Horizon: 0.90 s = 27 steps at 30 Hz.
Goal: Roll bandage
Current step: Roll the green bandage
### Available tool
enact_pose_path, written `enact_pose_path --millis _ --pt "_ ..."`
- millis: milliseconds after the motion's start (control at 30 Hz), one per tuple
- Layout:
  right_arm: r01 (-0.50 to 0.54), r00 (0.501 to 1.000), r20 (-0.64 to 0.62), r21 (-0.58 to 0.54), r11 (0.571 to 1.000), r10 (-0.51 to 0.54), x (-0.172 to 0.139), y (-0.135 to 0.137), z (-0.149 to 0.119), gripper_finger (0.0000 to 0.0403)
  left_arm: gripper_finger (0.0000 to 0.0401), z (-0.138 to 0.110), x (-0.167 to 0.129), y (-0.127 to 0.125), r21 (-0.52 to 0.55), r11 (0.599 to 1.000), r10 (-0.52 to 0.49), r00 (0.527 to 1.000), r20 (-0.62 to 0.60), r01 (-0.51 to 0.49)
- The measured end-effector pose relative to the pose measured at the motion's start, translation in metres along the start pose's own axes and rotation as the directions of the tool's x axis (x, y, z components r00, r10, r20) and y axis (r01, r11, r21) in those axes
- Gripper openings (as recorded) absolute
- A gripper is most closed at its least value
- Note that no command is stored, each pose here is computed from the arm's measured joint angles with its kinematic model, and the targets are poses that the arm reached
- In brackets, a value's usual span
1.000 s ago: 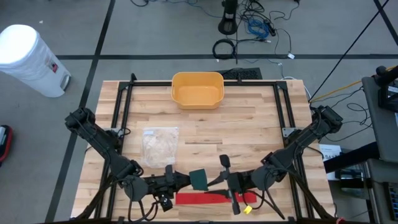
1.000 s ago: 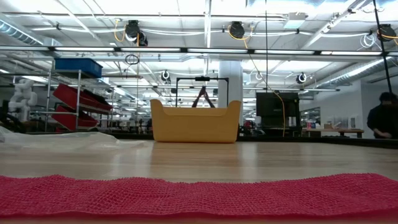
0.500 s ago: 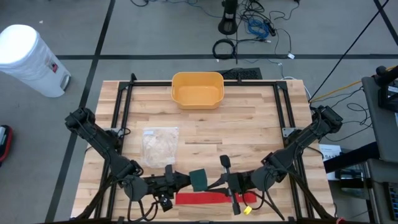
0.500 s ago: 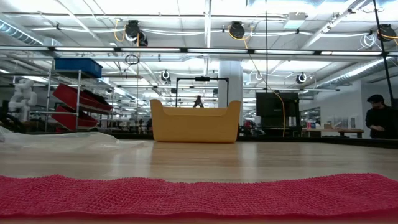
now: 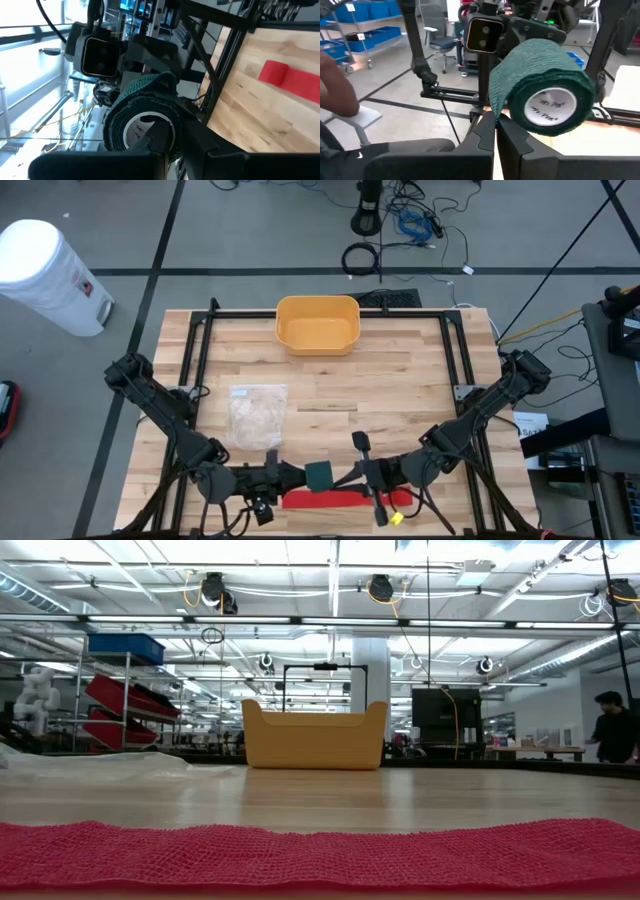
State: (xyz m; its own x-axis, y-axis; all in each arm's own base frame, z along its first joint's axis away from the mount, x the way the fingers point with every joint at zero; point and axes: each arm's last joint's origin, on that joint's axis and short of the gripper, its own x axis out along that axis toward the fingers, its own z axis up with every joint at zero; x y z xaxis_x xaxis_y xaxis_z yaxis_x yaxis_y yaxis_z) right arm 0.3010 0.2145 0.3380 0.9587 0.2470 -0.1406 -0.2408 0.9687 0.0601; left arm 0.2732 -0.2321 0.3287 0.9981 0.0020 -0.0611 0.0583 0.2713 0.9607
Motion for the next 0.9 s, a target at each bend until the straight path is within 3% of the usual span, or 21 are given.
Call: enact_pose_path --millis 400,900 --pt "0.013 1.0 -0.002 0.001 1.0 -0.013 0.0047 -0.0044 -0.0017 0.0008 0.0038 0.001 0.0001 0.004 -0.032 0.999 0.034 0.999 0.004 -0.034" --pt "0.003 0.999 -0.053 -0.018 1.0 -0.004 -0.001 -0.0021 -0.0043 0.0107 0.0038 0.0023 -0.0011 0.0038 -0.035 0.999 0.034 0.999 0.01 -0.034"
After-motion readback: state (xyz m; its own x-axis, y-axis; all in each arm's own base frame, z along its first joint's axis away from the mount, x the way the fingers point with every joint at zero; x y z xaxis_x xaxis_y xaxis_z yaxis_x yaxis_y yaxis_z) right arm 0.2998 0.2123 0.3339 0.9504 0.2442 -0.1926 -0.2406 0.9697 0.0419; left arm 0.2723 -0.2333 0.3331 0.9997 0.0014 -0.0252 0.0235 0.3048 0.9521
